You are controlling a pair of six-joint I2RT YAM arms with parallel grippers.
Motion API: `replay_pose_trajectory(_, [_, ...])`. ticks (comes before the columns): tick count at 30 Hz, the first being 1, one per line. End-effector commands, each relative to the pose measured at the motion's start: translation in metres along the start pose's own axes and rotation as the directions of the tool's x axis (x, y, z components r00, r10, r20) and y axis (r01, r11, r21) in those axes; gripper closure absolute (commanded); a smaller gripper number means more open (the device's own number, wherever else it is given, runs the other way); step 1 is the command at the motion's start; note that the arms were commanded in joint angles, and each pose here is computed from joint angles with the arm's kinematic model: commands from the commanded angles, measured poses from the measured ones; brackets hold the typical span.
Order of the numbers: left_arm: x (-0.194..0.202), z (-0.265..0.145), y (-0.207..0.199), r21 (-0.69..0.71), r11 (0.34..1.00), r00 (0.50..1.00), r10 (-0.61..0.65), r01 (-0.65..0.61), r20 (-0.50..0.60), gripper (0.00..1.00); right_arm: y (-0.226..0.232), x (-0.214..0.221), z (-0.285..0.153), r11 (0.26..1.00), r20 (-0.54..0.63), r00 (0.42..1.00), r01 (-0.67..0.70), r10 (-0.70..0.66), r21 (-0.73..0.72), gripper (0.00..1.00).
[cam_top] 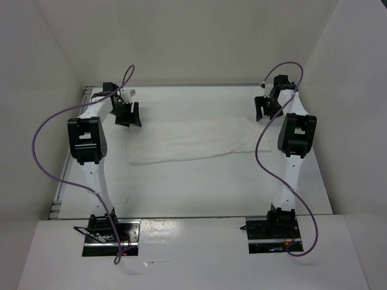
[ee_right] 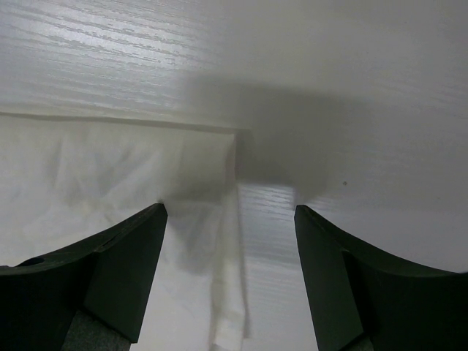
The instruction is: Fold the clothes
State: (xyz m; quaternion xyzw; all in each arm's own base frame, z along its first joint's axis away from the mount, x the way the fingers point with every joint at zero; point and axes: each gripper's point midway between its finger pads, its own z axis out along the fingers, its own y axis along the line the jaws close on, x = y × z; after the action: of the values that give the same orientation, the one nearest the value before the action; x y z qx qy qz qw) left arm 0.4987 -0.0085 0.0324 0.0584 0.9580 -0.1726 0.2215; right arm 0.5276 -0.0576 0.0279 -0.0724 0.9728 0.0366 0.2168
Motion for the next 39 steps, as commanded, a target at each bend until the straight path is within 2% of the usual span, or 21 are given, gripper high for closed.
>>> replay_pose_trajectory(1, [0.020, 0.016, -0.001, -0.002, 1.000, 0.998, -0.011, 0.010, -0.063, 0.24, -0.003, -0.007, 0.003, 1.000, 0.017, 1.000, -0.008, 0.008, -0.025, 0.21])
replay_pose_trajectory(11, [0.026, 0.016, -0.001, 0.001, 1.000, 0.997, -0.008, 0.009, -0.080, 0.24, 0.017, -0.007, 0.019, 0.994, -0.005, 1.000, 0.001, -0.002, -0.107, 0.21])
replay_pose_trajectory(19, [0.041, 0.018, -0.002, 0.007, 1.000, 0.993, -0.015, 0.016, -0.117, 0.26, 0.032, 0.012, 0.032, 0.985, -0.057, 0.998, 0.009, -0.019, -0.173, 0.35])
replay_pose_trajectory(30, [0.043, 0.021, -0.007, 0.049, 0.999, 0.993, 0.000, 0.006, -0.118, 0.31, 0.046, 0.034, 0.044, 0.965, -0.097, 0.994, 0.026, -0.053, -0.261, 0.41])
replay_pose_trajectory(37, [0.045, 0.024, -0.009, 0.069, 0.998, 0.992, 0.005, 0.003, -0.123, 0.40, 0.050, 0.037, 0.051, 0.957, -0.109, 0.992, 0.023, -0.056, -0.289, 0.55])
replay_pose_trajectory(39, [0.048, 0.028, -0.012, 0.074, 0.997, 0.991, 0.010, 0.000, -0.134, 0.42, 0.050, 0.040, 0.055, 0.956, -0.117, 0.992, 0.019, -0.055, -0.292, 0.64])
